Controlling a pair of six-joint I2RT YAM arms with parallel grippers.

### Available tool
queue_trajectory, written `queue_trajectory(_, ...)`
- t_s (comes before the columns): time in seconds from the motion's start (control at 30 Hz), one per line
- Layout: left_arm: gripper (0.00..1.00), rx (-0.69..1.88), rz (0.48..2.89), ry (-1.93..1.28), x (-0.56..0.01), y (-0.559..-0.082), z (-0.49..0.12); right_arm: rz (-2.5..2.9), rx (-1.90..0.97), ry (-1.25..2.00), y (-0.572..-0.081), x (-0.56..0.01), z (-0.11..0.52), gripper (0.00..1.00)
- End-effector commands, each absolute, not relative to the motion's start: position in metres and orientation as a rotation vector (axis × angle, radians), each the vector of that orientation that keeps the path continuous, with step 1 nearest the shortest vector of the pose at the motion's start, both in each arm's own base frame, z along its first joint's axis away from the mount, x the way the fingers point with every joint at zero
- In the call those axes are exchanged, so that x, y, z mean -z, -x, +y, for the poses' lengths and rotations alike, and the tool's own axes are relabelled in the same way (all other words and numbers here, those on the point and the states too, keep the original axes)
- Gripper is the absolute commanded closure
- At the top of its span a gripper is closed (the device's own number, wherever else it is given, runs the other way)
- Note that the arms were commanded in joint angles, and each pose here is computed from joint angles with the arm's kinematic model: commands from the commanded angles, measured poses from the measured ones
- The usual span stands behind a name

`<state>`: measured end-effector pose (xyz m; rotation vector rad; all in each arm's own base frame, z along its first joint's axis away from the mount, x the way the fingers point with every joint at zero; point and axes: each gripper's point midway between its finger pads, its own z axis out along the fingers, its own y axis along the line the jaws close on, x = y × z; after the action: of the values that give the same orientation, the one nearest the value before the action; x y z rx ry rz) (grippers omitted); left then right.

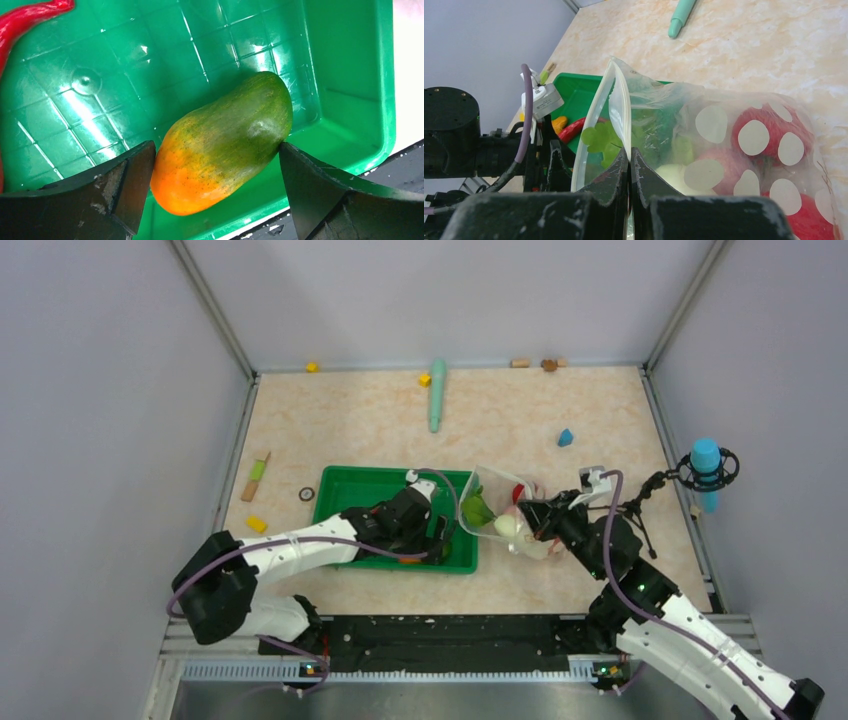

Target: Place the food in the zip-top bag and seal the zipper

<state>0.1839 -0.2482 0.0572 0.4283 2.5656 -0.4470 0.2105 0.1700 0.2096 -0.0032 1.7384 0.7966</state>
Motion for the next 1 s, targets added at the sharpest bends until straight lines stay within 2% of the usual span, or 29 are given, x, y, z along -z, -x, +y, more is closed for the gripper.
queue_trajectory(0.0, 0.04, 0.431, 2.593, -0.49, -0.048, -0.182, -0.251, 1.71, -0.804, 0.009, -0.213, -0.218, 0.172, 1.0)
queue_trajectory(0.17, 0.17, 0.408, 2.618, -0.499, -0.041, -0.186, -0.256, 1.707, -0.8, 0.006, -0.213, -0.219, 0.17, 1.0)
queue_trajectory(0.27, 0.21, 0.399, 2.628, -0.501, -0.037, -0.187, -0.257, 1.704, -0.802, 0.007, -0.213, -0.22, 0.17, 1.0)
queue_trajectory(0.37, 0.21, 0.374, 2.647, -0.492, -0.031, -0.187, -0.256, 1.699, -0.802, 0.007, -0.213, -0.221, 0.17, 1.0)
queue_trajectory(0.57, 0.13, 0.381, 2.684, -0.519, -0.022, -0.185, -0.261, 1.697, -0.801, 0.007, -0.213, -0.221, 0.17, 1.0)
queue_trajectory(0.8, 0.1, 0.407, 2.695, -0.545, -0.019, -0.183, -0.267, 1.695, -0.801, 0.006, -0.213, -0.221, 0.169, 1.0)
queue_trajectory(0.87, 0.15, 0.406, 2.69, -0.541, -0.021, -0.185, -0.267, 1.694, -0.801, 0.003, -0.213, -0.221, 0.169, 1.0)
queue_trajectory(0.97, 0.3, 0.411, 2.673, -0.534, -0.026, -0.187, -0.268, 1.695, -0.798, 0.002, -0.213, -0.221, 0.169, 1.0)
